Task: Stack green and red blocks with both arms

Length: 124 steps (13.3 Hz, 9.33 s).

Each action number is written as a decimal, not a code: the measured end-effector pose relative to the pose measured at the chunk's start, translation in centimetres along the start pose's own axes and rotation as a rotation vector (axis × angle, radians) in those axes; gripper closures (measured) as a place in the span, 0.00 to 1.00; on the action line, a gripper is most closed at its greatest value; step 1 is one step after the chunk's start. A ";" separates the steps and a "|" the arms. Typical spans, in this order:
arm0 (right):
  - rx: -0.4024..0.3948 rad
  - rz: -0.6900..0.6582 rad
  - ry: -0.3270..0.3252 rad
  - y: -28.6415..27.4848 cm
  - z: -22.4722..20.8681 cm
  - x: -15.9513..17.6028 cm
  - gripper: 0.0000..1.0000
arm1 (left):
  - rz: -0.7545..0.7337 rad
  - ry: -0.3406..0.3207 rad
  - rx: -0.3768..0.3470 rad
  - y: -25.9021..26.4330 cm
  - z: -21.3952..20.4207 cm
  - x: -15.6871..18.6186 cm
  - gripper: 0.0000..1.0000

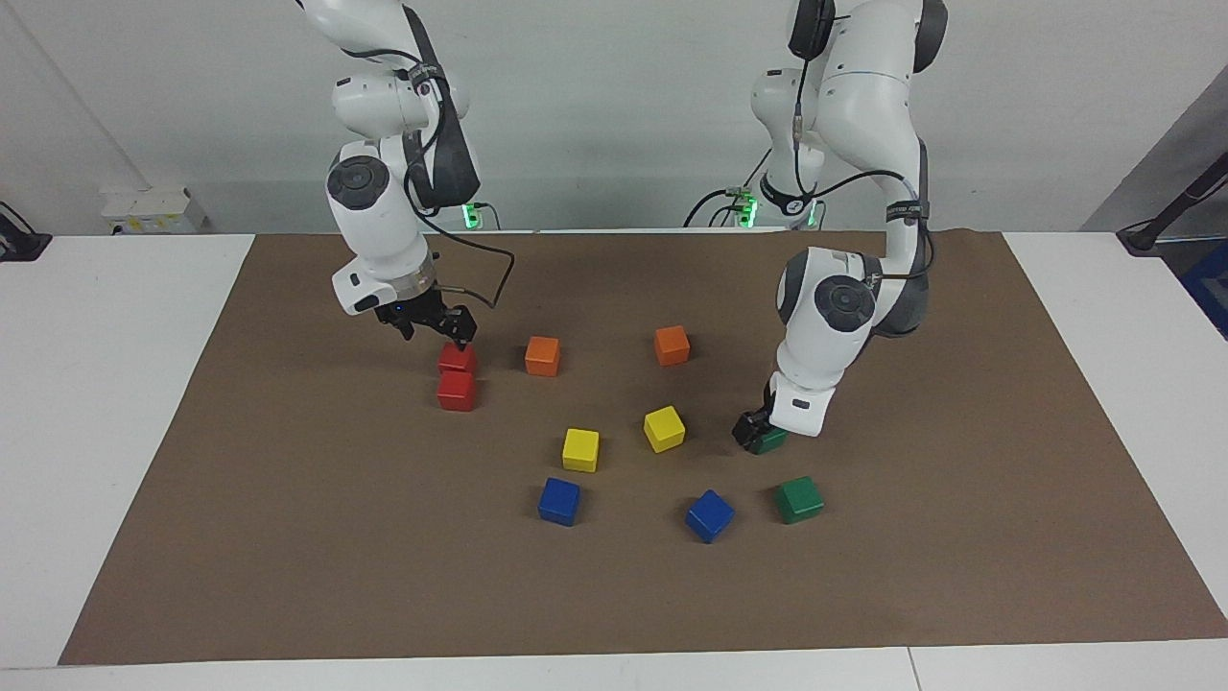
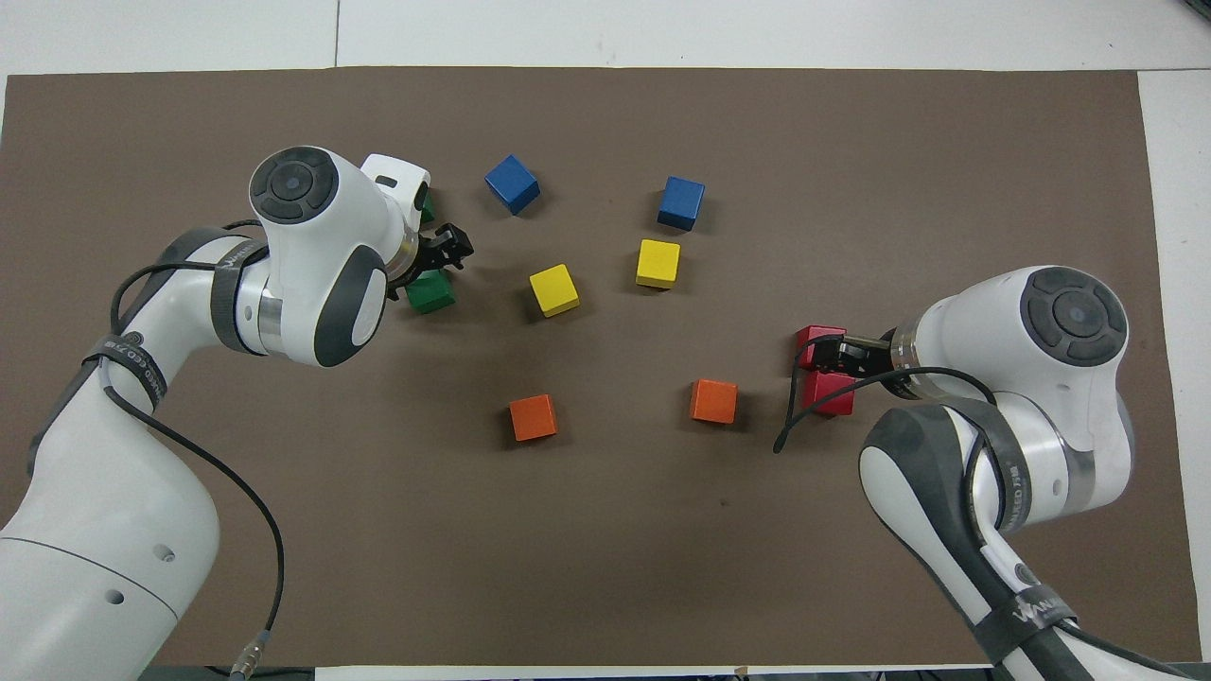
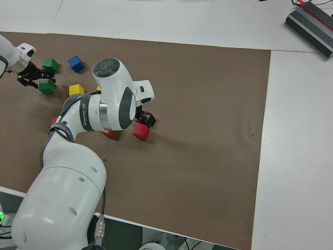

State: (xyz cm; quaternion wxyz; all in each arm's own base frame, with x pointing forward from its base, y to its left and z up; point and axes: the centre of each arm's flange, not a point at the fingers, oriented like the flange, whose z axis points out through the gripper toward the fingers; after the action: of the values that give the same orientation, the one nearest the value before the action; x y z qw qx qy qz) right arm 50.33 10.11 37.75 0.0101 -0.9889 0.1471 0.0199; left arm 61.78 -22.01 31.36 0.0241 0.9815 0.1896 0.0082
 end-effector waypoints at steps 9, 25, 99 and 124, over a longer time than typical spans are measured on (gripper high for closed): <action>0.007 -0.005 0.020 -0.5 4.2 -1.0 0.00 | -0.013 0.013 -0.007 -0.8 1.9 -0.9 0.45; 0.004 -0.032 0.021 -1.2 7.4 -2.5 0.45 | 0.311 -0.001 0.029 -27.4 -3.7 11.7 0.45; 0.009 -0.019 0.052 -2.9 5.2 3.0 0.01 | 0.509 0.007 0.024 -30.7 -4.9 12.9 0.45; -0.044 -0.332 -0.037 16.7 -7.2 8.3 0.46 | 0.514 0.074 0.019 -30.3 -4.9 11.2 0.00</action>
State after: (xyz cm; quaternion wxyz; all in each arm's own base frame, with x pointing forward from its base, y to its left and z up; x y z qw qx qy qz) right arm 53.70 -8.50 44.36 -0.0059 -0.9990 -0.0189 0.0393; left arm 60.76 10.50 34.84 0.0048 0.9967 -0.0654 0.0483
